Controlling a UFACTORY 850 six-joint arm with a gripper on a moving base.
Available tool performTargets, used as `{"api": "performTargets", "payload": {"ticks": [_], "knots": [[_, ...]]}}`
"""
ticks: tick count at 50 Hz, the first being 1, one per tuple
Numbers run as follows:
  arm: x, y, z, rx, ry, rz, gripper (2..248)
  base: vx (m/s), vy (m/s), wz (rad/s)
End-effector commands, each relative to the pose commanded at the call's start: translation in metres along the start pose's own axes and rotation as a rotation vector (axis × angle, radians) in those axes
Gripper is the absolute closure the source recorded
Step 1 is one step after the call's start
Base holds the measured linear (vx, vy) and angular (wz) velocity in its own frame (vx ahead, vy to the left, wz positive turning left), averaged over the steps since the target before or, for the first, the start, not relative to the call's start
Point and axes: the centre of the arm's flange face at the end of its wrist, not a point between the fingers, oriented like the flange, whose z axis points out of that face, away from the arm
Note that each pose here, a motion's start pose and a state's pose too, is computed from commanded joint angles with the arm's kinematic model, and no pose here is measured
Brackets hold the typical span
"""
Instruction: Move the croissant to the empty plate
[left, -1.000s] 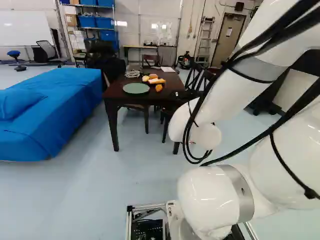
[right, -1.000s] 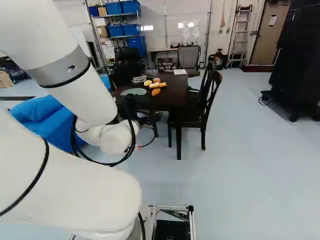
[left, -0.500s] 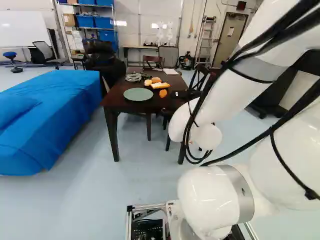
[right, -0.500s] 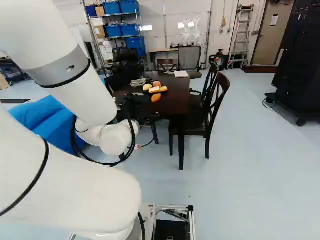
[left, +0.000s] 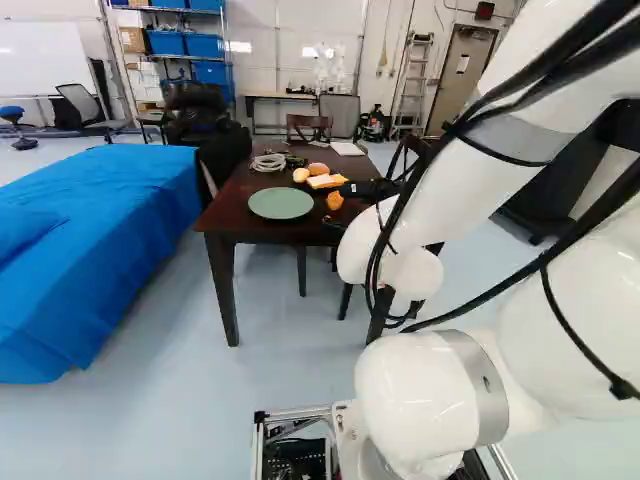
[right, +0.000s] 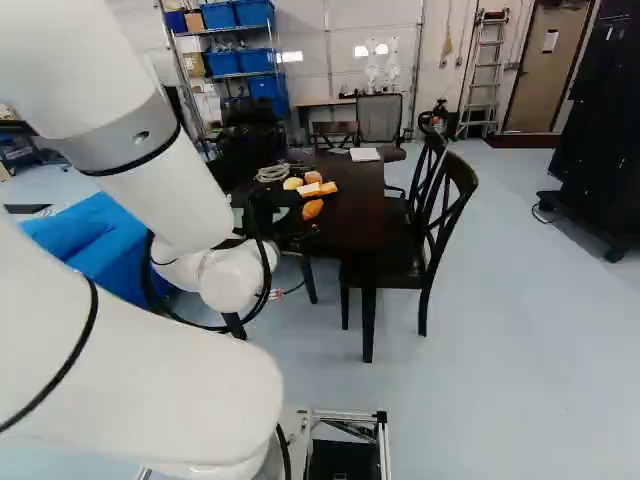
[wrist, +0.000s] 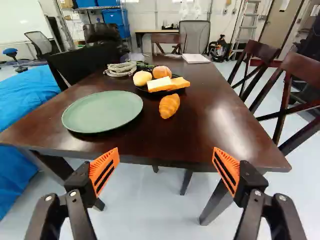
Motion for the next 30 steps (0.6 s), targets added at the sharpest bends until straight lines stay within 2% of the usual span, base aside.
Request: {"api": "performTargets", "payload": {"ticks": [30], "knots": [[0.0000, 0.0000, 0.0000, 0.000, 0.000, 0.000, 3, 0.000, 0.000, 0.000]]}}
